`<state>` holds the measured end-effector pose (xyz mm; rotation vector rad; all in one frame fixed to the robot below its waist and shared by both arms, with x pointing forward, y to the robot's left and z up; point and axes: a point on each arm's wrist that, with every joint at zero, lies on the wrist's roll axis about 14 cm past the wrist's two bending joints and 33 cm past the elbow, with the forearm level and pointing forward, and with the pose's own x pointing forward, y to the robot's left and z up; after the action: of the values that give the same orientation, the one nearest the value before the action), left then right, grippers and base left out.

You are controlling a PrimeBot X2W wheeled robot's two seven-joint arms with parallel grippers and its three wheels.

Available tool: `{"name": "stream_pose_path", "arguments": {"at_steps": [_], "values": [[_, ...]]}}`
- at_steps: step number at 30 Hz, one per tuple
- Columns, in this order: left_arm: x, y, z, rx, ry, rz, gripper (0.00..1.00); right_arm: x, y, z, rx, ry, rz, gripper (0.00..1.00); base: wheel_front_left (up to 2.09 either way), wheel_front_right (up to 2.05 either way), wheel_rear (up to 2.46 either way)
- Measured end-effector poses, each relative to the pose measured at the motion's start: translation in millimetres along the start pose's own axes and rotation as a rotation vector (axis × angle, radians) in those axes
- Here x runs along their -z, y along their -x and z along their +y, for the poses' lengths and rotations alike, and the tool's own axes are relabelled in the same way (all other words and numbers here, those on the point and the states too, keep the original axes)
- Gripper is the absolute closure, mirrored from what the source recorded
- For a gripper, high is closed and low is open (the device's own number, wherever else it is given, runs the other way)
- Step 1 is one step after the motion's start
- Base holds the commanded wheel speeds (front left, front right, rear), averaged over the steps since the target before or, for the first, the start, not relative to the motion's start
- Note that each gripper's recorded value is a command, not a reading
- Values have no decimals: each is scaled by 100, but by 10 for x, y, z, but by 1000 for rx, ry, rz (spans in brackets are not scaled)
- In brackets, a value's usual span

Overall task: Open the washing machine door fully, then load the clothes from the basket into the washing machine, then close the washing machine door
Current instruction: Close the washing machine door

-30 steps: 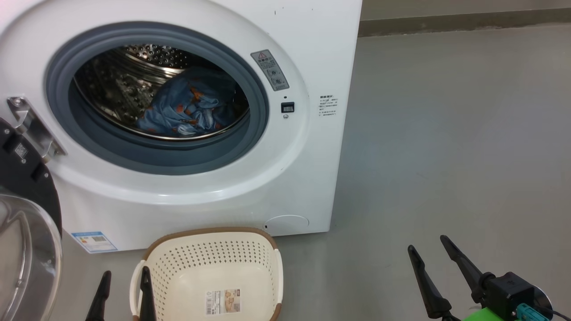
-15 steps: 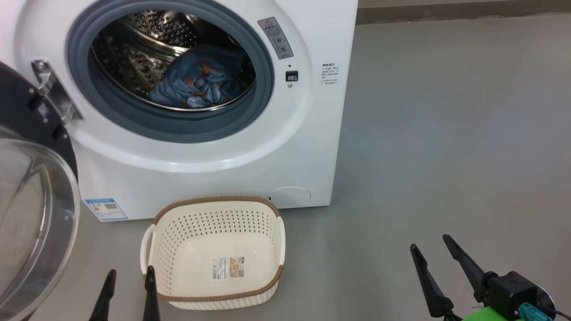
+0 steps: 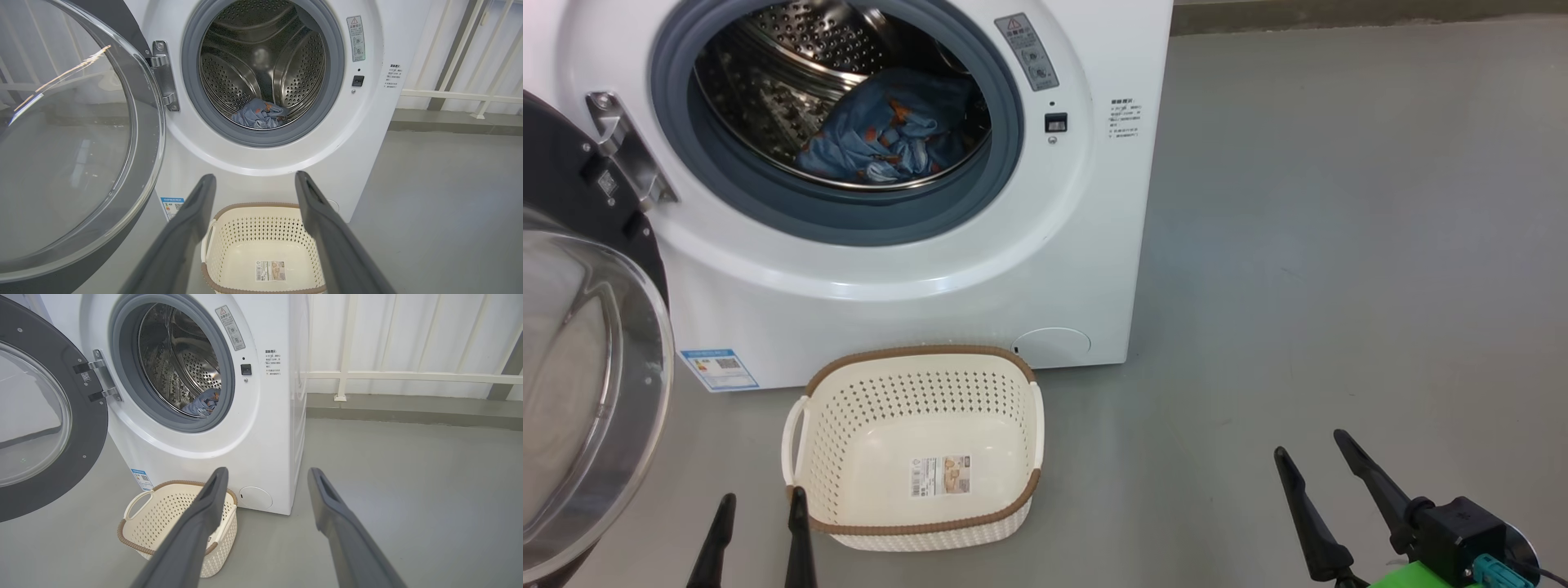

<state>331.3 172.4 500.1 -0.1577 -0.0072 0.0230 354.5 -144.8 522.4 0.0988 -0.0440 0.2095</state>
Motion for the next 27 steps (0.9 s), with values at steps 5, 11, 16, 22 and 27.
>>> {"name": "stream_pose_path", "arguments": {"at_steps": [5, 11, 16, 22, 27], "values": [[-2, 0, -2, 2, -1, 0, 0, 0, 0, -1, 1, 0, 0, 0, 0, 0, 0], [-10, 10, -4, 2, -1, -3, 0, -6, -6, 10, -3, 0, -2, 0, 0, 0, 0], [-14, 25, 3, -2, -1, -5, 0, -10, -18, 25, -9, 0, -3, 0, 0, 0, 0], [-32, 58, 55, -20, 0, -10, 0, -3, -70, 66, -26, 0, -2, 0, 0, 0, 0], [-72, 96, 157, -54, -3, -23, 0, 21, -131, 160, -58, -3, 4, 0, 0, 0, 0]]}}
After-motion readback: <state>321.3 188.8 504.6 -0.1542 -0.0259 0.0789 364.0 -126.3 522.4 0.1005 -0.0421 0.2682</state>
